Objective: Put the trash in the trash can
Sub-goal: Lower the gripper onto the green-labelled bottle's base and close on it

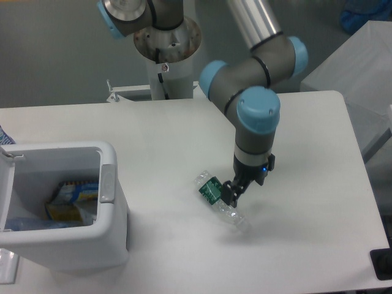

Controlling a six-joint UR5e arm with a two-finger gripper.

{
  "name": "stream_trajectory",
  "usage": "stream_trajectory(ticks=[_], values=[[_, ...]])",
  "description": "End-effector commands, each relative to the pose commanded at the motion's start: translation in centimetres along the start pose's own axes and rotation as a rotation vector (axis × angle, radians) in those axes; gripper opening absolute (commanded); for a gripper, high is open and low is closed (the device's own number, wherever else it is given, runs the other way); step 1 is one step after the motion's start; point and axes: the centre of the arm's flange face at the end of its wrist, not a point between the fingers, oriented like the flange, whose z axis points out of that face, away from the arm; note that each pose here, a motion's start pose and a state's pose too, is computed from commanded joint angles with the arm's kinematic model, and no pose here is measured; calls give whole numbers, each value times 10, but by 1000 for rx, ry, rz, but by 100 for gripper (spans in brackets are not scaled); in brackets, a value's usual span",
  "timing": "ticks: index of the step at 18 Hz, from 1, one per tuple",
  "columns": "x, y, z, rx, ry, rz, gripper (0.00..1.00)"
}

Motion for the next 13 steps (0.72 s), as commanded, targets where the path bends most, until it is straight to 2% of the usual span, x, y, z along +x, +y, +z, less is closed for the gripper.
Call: stream_trajectory(ticks=[5, 13], values=[[7, -18, 20, -6, -2, -8, 100], [13, -23, 58, -43, -8, 16, 99]])
